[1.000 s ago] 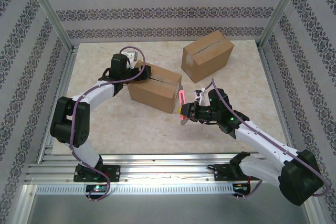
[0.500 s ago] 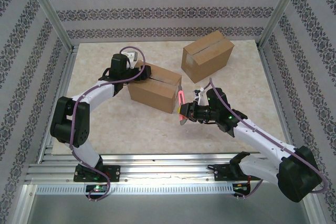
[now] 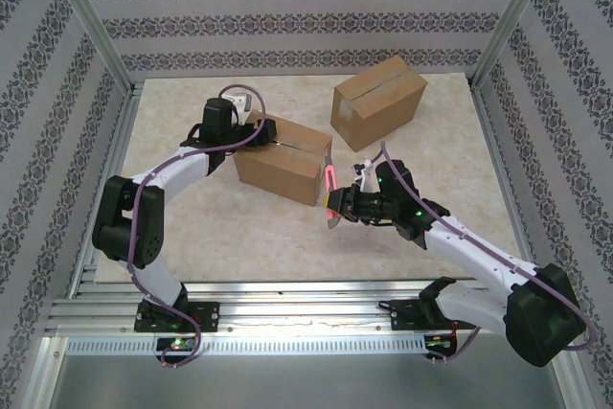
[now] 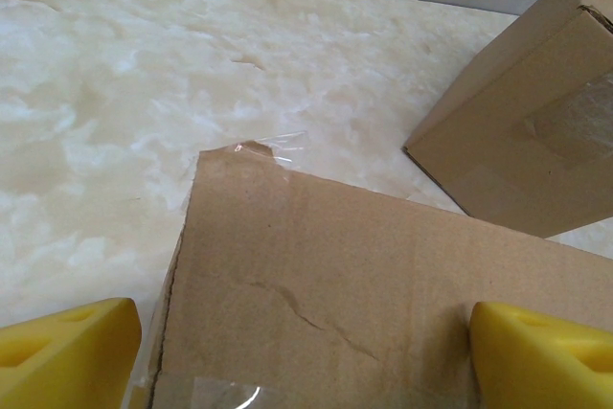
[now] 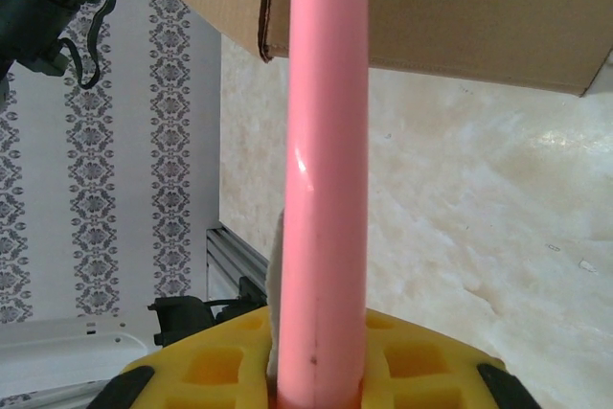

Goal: Unpack the express box

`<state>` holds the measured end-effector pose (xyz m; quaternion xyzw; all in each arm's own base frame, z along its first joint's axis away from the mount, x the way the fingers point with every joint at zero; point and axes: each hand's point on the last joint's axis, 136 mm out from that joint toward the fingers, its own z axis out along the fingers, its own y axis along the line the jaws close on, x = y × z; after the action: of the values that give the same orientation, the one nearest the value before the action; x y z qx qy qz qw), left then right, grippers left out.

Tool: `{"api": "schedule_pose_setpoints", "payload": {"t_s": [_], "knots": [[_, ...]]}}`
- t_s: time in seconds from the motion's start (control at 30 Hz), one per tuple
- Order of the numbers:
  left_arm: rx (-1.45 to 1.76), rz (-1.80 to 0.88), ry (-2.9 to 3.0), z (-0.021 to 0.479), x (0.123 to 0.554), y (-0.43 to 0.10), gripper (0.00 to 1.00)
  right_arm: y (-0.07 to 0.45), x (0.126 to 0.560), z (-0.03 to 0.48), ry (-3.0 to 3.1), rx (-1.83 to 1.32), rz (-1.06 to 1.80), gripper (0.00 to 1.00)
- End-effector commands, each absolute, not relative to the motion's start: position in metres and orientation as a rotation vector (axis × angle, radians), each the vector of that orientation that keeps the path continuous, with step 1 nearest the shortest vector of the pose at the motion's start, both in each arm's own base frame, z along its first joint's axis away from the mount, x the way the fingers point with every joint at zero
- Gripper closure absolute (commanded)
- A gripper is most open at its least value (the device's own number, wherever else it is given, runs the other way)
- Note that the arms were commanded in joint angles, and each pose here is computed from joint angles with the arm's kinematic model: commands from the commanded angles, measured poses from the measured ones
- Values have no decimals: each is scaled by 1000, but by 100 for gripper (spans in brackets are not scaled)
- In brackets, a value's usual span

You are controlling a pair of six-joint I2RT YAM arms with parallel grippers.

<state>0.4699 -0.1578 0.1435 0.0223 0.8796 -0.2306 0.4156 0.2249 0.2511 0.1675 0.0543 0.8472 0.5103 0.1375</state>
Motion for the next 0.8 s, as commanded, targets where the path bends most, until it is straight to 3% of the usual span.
{"api": "schedule_pose_setpoints", "payload": {"t_s": [0.0, 0.77], "knots": [[-42, -479, 2784, -7, 374, -140, 12, 261, 224, 179, 2424, 77, 1512, 100], [-45, -477, 2795, -9, 375, -140, 12, 280, 193, 177, 2458, -3, 1559, 100]]}}
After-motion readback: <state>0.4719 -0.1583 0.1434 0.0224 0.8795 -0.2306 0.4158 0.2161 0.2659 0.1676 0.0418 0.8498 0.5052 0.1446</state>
